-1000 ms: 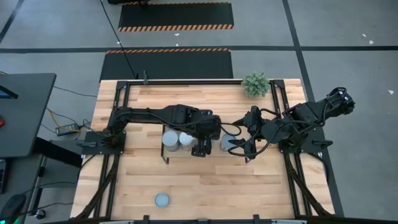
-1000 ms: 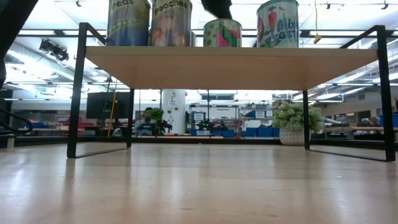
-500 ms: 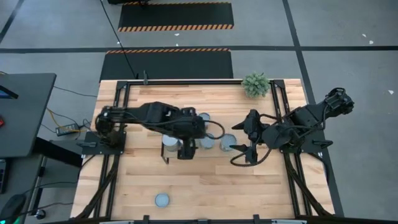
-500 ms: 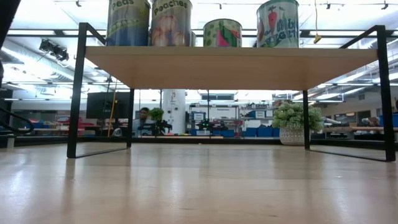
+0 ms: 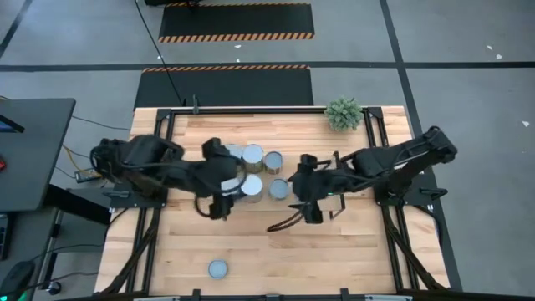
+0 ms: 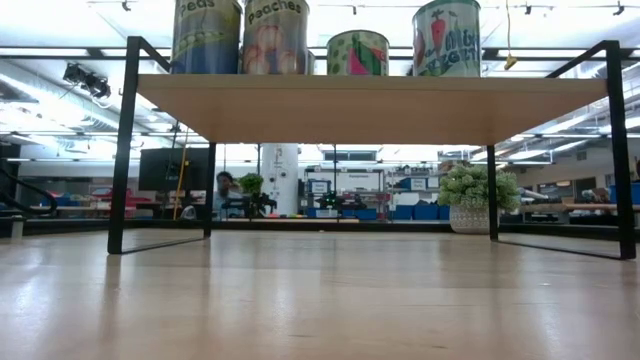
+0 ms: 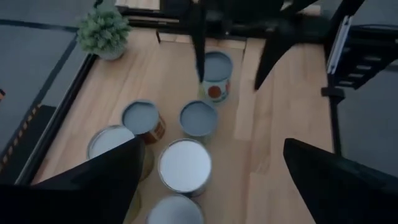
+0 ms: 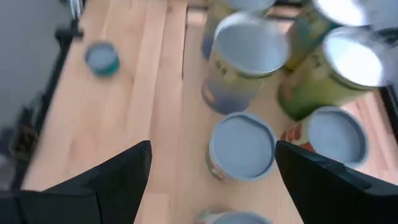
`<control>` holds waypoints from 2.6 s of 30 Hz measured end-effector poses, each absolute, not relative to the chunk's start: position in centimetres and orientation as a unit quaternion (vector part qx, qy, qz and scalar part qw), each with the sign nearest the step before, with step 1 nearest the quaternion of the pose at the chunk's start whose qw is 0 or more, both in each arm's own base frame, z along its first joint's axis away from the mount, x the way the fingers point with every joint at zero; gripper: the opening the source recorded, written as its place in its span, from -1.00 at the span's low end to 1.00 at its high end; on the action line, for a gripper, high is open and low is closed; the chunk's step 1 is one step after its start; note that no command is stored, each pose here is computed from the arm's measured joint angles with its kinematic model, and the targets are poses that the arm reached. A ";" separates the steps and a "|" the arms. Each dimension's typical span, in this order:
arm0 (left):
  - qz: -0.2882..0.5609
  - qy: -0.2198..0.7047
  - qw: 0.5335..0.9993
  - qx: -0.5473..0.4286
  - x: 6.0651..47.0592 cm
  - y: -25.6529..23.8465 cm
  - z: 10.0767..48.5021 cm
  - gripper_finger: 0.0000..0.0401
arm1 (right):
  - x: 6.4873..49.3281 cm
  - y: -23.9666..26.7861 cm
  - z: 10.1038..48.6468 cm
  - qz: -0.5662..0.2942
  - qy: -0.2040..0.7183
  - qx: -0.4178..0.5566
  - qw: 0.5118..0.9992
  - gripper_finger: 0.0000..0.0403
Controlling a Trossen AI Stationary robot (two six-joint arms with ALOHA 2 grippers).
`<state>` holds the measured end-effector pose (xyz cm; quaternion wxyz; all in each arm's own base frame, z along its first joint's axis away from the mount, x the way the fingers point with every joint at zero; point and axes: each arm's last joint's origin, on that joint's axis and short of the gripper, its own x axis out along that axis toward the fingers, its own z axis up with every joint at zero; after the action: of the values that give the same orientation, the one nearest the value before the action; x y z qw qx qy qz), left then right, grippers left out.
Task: Pick and place cans onto a shelf
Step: Put the canned green peas on the shelf
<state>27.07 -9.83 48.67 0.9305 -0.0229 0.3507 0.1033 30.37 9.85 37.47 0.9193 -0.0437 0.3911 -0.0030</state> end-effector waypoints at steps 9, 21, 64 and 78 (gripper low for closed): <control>0.107 0.342 0.933 -0.042 25.2 -11.4 49.0 0.94 | 34.1 9.3 33.6 0.080 0.467 -0.122 0.872 0.73; 0.110 0.358 0.926 -0.043 24.8 -11.7 48.8 0.94 | 36.2 7.2 31.2 0.031 0.503 -0.096 0.858 0.73; 0.102 0.383 0.917 -0.035 24.5 -11.6 48.5 0.94 | 36.6 8.1 32.9 0.050 0.476 -0.082 0.874 0.97; 0.102 0.384 0.917 -0.035 24.5 -11.6 48.4 0.94 | 36.8 7.2 31.5 0.019 0.486 -0.079 0.870 0.89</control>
<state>24.48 -11.59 48.44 0.9172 -0.0349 0.3835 0.1020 36.82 7.19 31.45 0.8703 -0.0795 0.4857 0.0194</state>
